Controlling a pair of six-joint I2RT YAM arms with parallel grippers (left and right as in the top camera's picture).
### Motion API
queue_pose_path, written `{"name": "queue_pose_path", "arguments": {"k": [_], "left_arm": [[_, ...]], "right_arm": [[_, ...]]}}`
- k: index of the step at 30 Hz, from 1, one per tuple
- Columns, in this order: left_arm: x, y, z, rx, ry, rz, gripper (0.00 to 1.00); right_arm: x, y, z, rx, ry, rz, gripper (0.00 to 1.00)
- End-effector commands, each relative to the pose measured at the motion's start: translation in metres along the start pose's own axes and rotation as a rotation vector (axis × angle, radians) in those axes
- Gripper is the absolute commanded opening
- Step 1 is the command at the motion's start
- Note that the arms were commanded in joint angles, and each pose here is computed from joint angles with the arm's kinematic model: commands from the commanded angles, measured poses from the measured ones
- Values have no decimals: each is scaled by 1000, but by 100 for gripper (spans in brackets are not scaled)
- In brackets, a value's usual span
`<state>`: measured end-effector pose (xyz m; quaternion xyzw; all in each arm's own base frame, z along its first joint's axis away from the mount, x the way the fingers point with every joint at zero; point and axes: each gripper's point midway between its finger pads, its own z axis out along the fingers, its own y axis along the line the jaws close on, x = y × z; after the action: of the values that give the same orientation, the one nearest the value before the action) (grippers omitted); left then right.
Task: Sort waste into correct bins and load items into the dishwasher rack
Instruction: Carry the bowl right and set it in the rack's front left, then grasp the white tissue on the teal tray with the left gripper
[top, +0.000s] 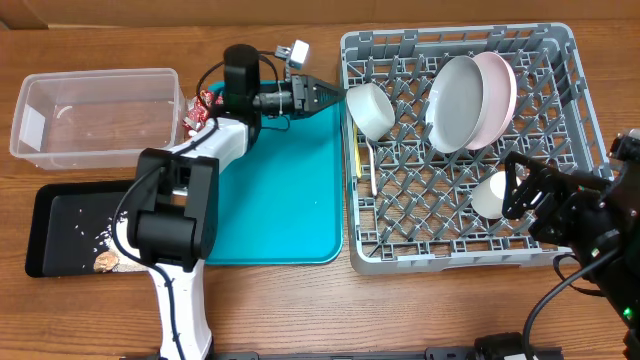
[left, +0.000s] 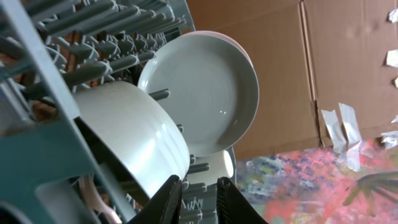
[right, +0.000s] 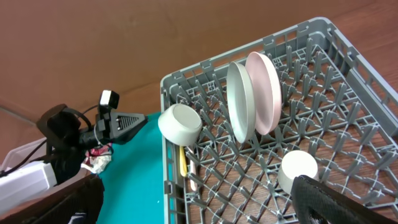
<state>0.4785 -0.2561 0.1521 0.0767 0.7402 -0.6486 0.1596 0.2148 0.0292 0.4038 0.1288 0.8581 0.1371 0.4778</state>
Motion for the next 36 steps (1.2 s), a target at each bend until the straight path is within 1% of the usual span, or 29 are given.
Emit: {"name": "queue_pose_path", "arguments": {"k": [1, 5, 6, 7, 9, 10, 11, 12, 13, 15, 16, 17, 18, 19, 20, 21, 22, 23, 25, 27, 28, 30, 31, 35, 36], "left_arm": [[4, -1, -7, 30, 39, -25, 25], [-8, -16, -34, 51, 22, 11, 25], [-13, -25, -41, 52, 9, 39, 25], [-21, -45, -51, 48, -20, 96, 26], [-32, -68, -62, 24, -69, 148, 28], [-38, -85, -72, -5, -110, 185, 32], [-44, -103, -83, -51, -160, 219, 38], [-47, -114, -89, -85, -192, 246, 40], [-49, -129, -99, -143, -239, 278, 45], [-49, -149, -116, -279, -323, 325, 64], [-46, -156, -135, -455, -406, 353, 69], [-45, -157, -145, -534, -439, 361, 71], [-37, -156, -170, -742, -511, 366, 79], [-30, -155, -188, -893, -552, 368, 86], [-23, -153, -202, -1002, -573, 368, 96], [-14, -147, -213, -1113, -559, 378, 100], [-8, -140, -218, -1164, -529, 375, 100], [-3, -133, -220, -1194, -501, 362, 100], [10, -105, -223, -1257, -398, 317, 100], [21, -62, -222, -1319, -259, 265, 100], [22, -44, -221, -1340, -217, 244, 98], [28, -3, -220, -1395, -134, 184, 89], [32, 16, -218, -1413, -96, 154, 86], [43, 83, -214, -1471, 6, 73, 80], [44, 92, -216, -1495, 12, 69, 80]], "right_arm": [[-3, 1, -2, -6, -13, -7, 100], [-3, 1, -2, -4, -14, -23, 100], [-3, 1, -2, -3, -14, -23, 100], [-2, 1, -2, -3, -13, -27, 100], [-2, 1, -2, -3, -13, -30, 100], [-3, 1, -2, -4, -14, -30, 100], [-3, 1, -2, -5, -16, -30, 100], [-3, 1, -2, -6, -17, -30, 100], [-4, 2, -2, -7, -19, -29, 100], [-5, 2, -2, -9, -23, -29, 100], [-5, 3, -2, -13, -25, -29, 100], [-5, 3, -2, -14, -25, -29, 100], [-6, 5, -2, -22, -26, -28, 100], [-7, 6, -2, -29, -28, -22, 100], [-7, 7, -2, -36, -29, -22, 100], [-8, 8, -2, -41, -33, -22, 100], [-8, 9, -2, -42, -34, -22, 100], [-9, 9, -2, -44, -36, -22, 100], [-9, 10, -2, -48, -38, -22, 100], [-9, 10, -1, -47, -34, -22, 100], [-8, 9, 0, -45, -30, -22, 100], [-7, 9, 1, -41, -22, -22, 100], [-6, 8, 1, -38, -16, -22, 100], [-2, 6, 3, -29, 4, -22, 100], [-2, 6, 4, -29, 5, -22, 100]]}}
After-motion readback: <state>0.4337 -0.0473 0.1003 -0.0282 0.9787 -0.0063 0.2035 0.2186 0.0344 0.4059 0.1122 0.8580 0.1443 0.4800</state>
